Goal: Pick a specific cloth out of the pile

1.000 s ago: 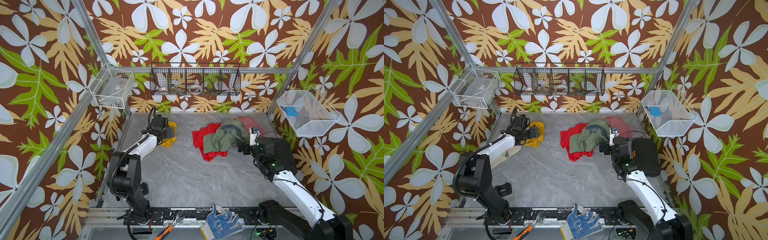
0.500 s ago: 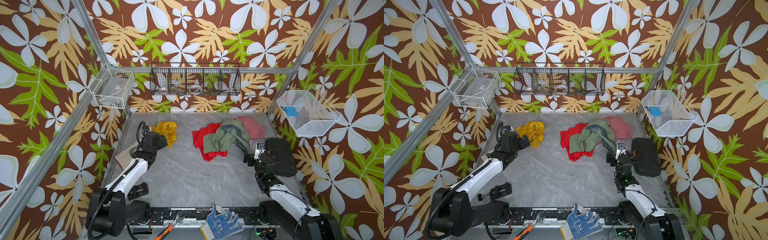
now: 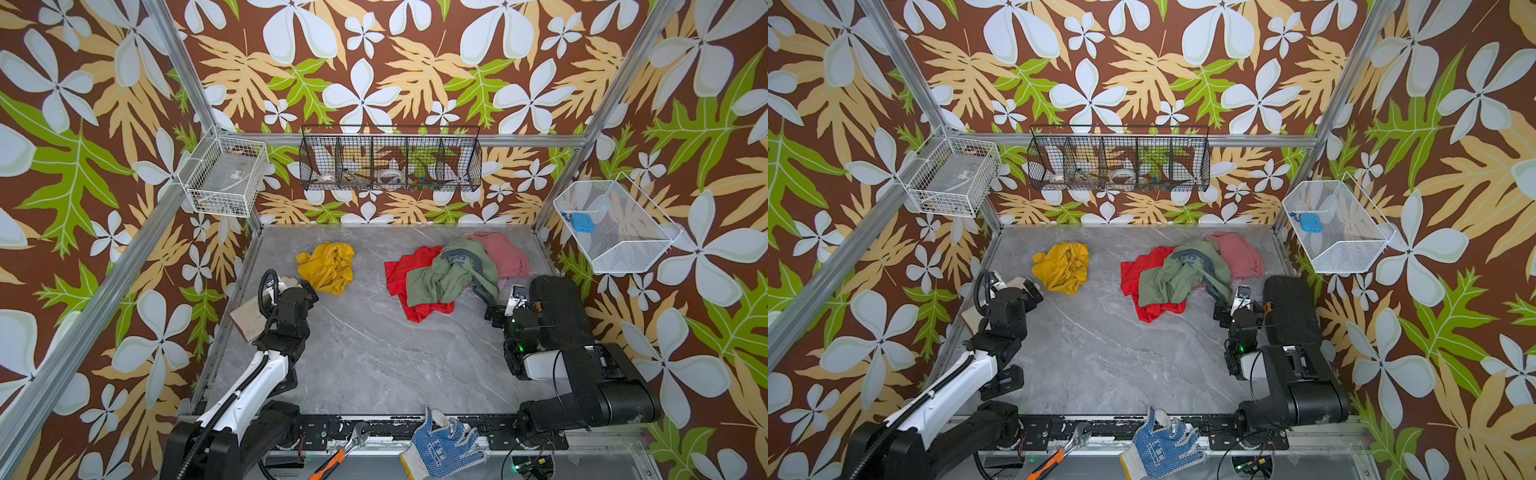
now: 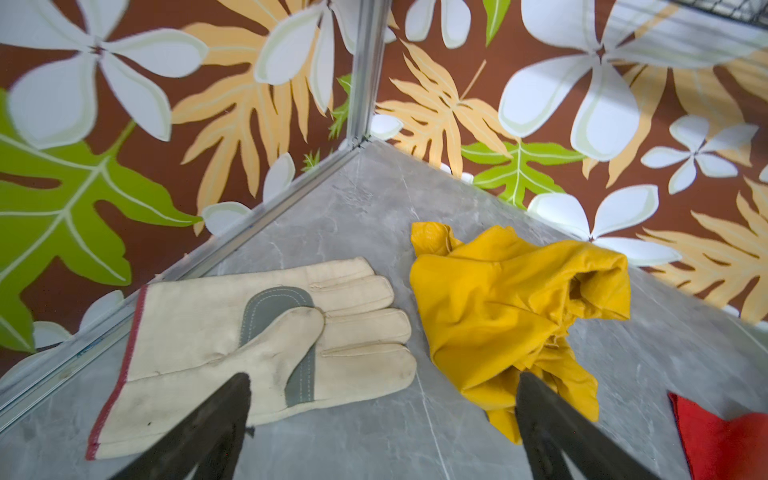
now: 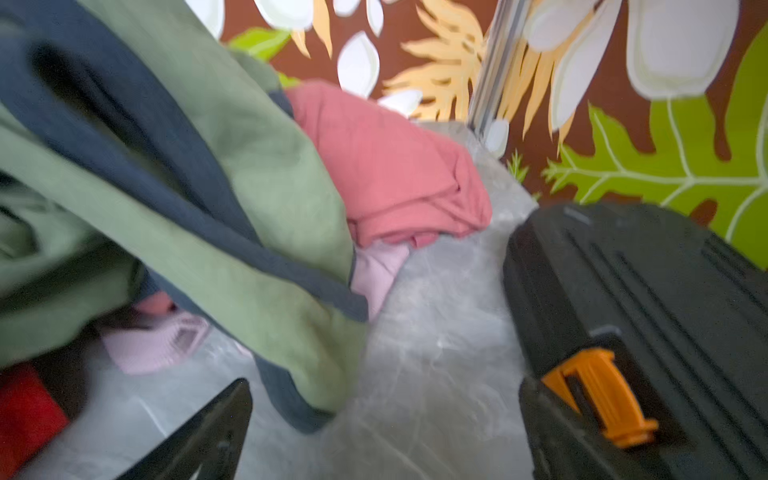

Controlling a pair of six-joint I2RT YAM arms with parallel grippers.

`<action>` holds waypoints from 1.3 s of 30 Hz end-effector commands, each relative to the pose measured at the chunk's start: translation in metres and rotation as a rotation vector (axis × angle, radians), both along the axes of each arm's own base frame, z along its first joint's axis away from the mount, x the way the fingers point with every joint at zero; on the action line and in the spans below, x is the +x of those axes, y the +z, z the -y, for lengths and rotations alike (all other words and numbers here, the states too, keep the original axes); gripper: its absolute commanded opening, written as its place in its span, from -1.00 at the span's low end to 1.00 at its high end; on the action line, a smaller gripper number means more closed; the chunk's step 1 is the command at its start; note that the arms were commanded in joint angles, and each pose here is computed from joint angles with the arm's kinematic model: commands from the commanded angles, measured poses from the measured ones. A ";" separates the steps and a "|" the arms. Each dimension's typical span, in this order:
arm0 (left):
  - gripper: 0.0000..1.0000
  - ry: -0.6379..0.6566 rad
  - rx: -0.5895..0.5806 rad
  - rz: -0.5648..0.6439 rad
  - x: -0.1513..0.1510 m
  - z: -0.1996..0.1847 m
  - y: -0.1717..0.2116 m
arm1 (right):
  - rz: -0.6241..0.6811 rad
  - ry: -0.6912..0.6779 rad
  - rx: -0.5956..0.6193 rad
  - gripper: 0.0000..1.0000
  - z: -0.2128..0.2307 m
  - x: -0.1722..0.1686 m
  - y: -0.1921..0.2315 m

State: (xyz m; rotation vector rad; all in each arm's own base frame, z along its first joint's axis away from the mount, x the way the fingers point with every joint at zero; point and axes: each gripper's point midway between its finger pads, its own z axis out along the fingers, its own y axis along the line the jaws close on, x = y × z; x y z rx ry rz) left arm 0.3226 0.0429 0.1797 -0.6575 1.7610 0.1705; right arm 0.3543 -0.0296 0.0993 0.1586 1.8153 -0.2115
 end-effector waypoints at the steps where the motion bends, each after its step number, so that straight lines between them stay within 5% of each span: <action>1: 1.00 0.063 0.053 0.197 -0.014 -0.015 0.025 | 0.050 0.088 -0.014 0.99 -0.015 0.010 0.016; 6: 1.00 0.103 0.114 0.359 -0.046 -0.027 0.017 | 0.046 0.123 -0.021 0.99 -0.020 0.012 0.016; 10: 1.00 -0.002 0.176 0.280 -0.034 -0.014 -0.001 | 0.048 0.123 -0.021 0.99 -0.020 0.012 0.016; 20: 0.97 -0.213 0.229 0.306 0.001 0.017 -0.016 | 0.042 0.123 -0.018 0.99 -0.020 0.013 0.015; 23: 0.99 -0.269 0.216 0.207 0.020 0.025 -0.027 | 0.043 0.122 -0.018 0.99 -0.020 0.013 0.015; 39: 1.00 -0.246 0.207 0.206 0.023 0.018 -0.028 | 0.040 0.121 -0.018 0.99 -0.020 0.014 0.015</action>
